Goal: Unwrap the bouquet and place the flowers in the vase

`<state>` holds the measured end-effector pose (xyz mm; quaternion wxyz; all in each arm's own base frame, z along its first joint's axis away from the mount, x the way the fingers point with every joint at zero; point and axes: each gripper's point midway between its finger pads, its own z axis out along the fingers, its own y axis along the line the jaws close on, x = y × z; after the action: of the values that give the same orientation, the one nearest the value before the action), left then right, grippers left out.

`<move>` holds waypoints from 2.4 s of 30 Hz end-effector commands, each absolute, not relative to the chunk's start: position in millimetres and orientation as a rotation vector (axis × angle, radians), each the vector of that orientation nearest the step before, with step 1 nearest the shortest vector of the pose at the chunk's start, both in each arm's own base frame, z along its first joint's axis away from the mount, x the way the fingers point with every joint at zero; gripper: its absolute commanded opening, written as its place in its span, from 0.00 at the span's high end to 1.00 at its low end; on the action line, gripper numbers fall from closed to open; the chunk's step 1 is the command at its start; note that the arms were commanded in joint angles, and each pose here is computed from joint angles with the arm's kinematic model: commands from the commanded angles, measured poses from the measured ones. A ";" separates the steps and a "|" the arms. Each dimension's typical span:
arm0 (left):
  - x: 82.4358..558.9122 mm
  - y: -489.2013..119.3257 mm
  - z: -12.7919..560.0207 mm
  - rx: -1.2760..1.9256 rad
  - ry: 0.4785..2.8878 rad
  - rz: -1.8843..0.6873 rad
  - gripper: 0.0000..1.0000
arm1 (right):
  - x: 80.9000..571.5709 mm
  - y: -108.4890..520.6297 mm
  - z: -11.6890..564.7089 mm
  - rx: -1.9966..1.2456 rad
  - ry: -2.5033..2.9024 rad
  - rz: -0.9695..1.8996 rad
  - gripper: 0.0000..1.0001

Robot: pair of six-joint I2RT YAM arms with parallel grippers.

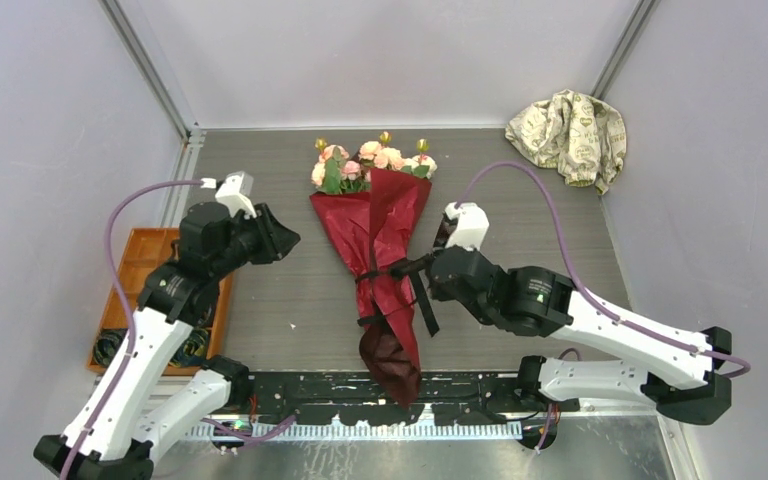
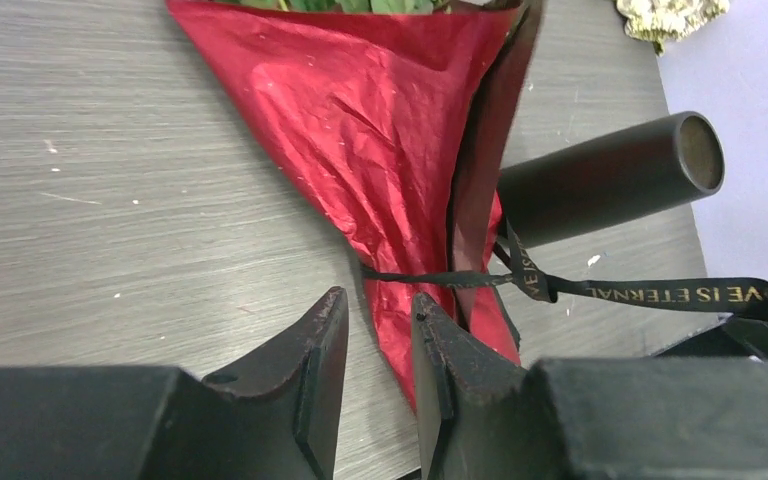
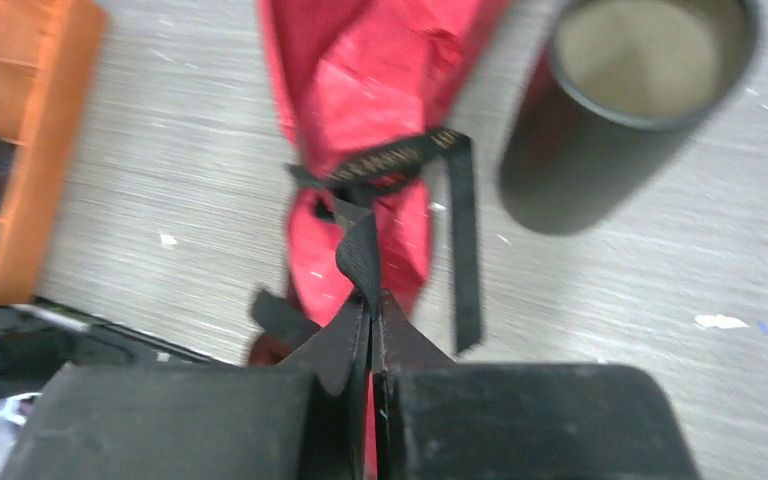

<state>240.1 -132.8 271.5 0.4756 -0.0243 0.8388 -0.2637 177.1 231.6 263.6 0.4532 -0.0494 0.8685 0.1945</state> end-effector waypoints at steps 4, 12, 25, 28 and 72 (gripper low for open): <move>243.8 -175.9 291.7 0.088 1.968 -0.839 0.69 | 174.1 148.3 228.6 0.073 2.146 0.199 0.90; 228.3 -228.5 280.6 0.330 1.998 -0.813 0.67 | 170.7 85.5 218.4 0.231 2.110 -0.094 0.65; 240.7 -276.0 204.5 0.586 2.095 -0.592 0.53 | 174.1 128.3 238.0 0.209 2.068 0.270 0.43; 245.4 -281.0 195.9 0.614 2.103 -0.575 0.47 | 173.8 141.6 234.0 0.161 2.079 0.314 0.42; 250.5 -228.0 172.7 0.442 2.152 -0.329 0.86 | 201.1 277.6 162.1 -0.205 2.235 0.283 0.44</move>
<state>245.3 -239.2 141.5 0.4021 0.2161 0.8795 -0.1347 185.1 246.4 138.8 0.4005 -0.0815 0.9087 0.0849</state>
